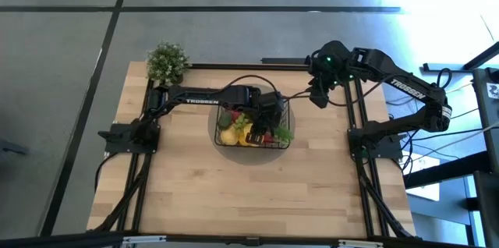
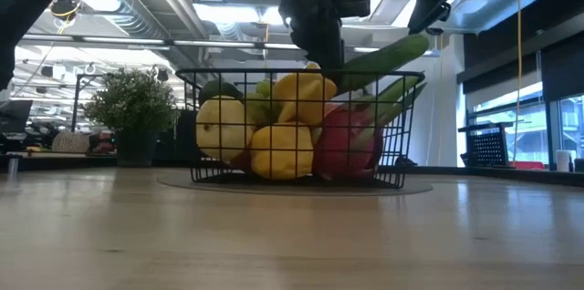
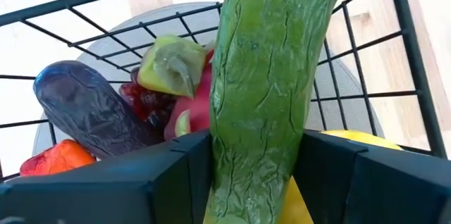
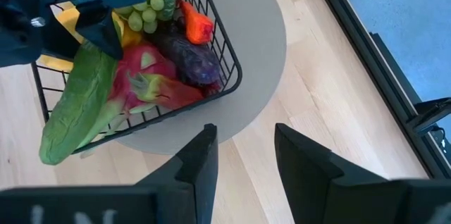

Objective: Build produce basket
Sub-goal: Put the green cucumber into the black wire basket

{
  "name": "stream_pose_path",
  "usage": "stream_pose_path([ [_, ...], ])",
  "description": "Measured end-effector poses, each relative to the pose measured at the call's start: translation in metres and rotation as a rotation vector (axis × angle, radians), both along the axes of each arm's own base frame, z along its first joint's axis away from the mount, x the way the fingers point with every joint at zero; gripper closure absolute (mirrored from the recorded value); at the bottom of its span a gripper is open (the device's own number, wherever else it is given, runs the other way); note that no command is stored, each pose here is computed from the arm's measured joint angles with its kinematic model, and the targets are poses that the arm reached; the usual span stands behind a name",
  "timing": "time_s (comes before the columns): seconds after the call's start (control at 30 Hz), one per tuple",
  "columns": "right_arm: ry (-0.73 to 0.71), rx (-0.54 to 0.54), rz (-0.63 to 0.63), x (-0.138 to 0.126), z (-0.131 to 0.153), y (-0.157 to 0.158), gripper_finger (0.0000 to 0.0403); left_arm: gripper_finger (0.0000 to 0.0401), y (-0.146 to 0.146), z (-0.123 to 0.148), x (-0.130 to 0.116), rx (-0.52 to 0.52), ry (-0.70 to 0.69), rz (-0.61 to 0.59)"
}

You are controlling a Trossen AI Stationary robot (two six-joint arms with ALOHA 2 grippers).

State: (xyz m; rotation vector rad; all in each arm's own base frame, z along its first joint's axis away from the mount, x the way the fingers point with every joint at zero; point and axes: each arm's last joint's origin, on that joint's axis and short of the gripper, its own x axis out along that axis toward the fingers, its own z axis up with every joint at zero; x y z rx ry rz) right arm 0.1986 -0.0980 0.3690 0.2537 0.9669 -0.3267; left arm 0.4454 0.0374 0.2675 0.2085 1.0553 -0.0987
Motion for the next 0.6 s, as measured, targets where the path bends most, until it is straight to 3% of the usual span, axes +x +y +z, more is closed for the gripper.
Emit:
stream_pose_path([
  [0.2,0.000,0.000,0.000,0.0000,0.0000,0.0000,0.0272,0.0237,-0.0012,-0.0003,-0.0005,-0.024,0.004,-0.025],
  [0.6,0.000,-0.001,0.001,0.0000,0.0000,0.0000,0.0272,0.0236,0.0073,-0.0003,-0.0012,0.000,0.006,0.041],
])
